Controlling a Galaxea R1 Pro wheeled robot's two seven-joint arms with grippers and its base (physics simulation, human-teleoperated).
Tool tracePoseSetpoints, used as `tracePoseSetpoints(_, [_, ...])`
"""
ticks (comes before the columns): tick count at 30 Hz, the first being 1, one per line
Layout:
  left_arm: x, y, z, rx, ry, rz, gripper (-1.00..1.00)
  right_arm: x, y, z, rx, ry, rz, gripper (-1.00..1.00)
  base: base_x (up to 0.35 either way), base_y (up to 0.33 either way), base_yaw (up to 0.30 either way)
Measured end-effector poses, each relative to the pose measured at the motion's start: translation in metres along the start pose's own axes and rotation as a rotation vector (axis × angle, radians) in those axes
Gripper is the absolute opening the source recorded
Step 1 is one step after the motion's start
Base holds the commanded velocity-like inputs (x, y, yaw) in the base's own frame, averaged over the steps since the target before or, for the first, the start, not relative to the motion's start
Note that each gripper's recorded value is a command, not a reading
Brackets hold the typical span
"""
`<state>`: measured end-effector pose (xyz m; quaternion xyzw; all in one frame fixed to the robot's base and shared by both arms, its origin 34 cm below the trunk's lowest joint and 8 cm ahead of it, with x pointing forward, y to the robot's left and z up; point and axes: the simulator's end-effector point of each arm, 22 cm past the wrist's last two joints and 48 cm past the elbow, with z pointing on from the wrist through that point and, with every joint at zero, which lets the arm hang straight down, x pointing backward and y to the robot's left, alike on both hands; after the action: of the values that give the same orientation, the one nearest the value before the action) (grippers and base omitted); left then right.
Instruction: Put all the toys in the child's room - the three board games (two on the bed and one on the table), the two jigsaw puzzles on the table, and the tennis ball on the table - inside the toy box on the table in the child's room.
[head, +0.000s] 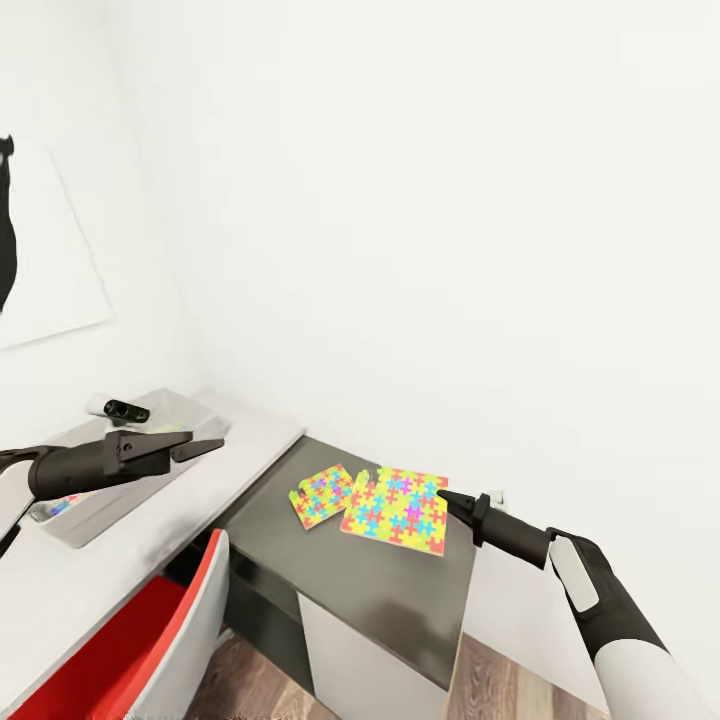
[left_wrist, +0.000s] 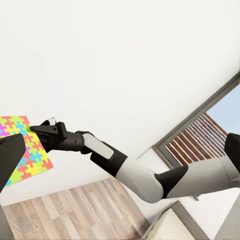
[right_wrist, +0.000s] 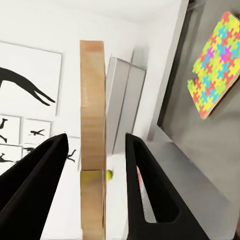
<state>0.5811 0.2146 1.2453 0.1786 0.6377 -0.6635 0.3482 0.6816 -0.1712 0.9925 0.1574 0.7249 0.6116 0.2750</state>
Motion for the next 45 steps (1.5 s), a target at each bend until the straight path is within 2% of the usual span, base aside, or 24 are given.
tracePoseSetpoints(13, [-0.005,-0.013,0.0,-0.001,0.0,0.002,1.0,0.001,0.014,-0.004,-0.001,-0.001,-0.003,-1.0,0.0,0.0,0.274])
tracePoseSetpoints(23, [-0.008,-0.021,0.001,-0.002,0.0,0.002,1.0,0.0,0.031,-0.007,-0.033,-0.004,-0.009,-1.0,0.0,0.0,0.041])
tracePoseSetpoints(27, [-0.009,-0.024,0.001,-0.002,0.0,0.001,1.0,-0.004,0.043,-0.008,-0.049,-0.008,-0.028,-1.0,0.0,0.0,0.001])
tracePoseSetpoints(35, [-0.011,-0.029,0.001,-0.004,0.001,0.001,1.0,-0.003,0.05,-0.01,-0.049,-0.009,-0.036,-1.0,0.0,0.0,0.013])
tracePoseSetpoints(45, [-0.012,-0.034,0.0,-0.006,0.0,0.0,1.0,-0.001,0.056,-0.012,-0.048,-0.007,-0.037,-1.0,0.0,0.0,0.245])
